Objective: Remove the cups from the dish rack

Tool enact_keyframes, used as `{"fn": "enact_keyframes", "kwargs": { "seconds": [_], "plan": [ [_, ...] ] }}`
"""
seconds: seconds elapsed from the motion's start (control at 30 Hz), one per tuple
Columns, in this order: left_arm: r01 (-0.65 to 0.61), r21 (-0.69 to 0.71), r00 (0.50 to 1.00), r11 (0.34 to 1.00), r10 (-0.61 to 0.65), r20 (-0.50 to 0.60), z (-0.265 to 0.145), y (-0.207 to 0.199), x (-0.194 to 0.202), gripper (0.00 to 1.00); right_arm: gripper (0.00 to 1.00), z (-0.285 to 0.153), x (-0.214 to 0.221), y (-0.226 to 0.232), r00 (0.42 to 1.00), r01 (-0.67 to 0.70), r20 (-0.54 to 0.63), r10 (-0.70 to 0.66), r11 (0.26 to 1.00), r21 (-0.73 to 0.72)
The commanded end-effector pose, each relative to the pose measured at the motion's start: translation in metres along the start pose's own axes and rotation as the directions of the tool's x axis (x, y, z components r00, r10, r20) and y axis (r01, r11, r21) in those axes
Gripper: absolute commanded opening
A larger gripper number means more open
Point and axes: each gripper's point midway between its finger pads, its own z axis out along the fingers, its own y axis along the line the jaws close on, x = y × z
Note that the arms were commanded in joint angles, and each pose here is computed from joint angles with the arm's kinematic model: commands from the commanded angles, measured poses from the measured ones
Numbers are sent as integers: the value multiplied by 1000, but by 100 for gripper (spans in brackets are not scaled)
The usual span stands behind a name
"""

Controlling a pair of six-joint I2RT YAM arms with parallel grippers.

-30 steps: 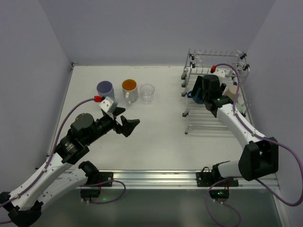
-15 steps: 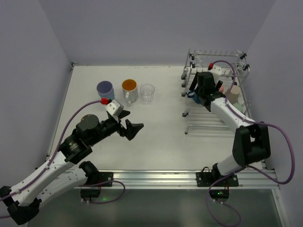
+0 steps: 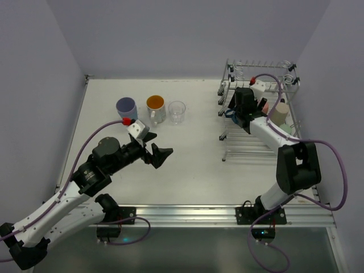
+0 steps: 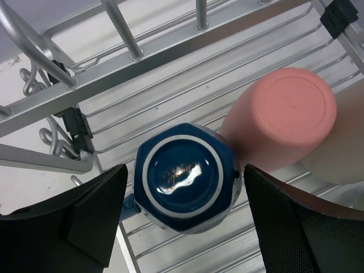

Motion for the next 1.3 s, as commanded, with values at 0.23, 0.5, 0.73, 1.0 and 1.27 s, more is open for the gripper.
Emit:
{"fn": "enact_keyframes", "kwargs": {
  "seconds": [0.23, 0.5, 0.73, 1.0, 1.27],
  "plan": [
    [-34, 14, 999, 999, 33, 42, 0, -3, -9, 100, 49, -14, -5, -3, 995, -95, 31, 95, 995, 6],
    [-30, 13, 999, 999, 30, 42, 0, -3, -10, 100, 43, -52, 1, 0, 995, -95, 29, 97, 993, -75],
    [-27, 18, 999, 999, 27, 41, 0, -4, -10, 100, 52, -59, 12, -6, 1000, 1, -18, -3, 995, -96],
    [-29, 10, 999, 1000, 28, 44, 0, -2, -10, 100, 74, -28, 8, 11, 998, 36, -56, -41, 995, -89],
    [-29, 12, 999, 1000, 28, 44, 0, -3, -10, 100, 80, -15, 1, 8, 998, 6, -63, -10, 998, -66]
  ]
}}
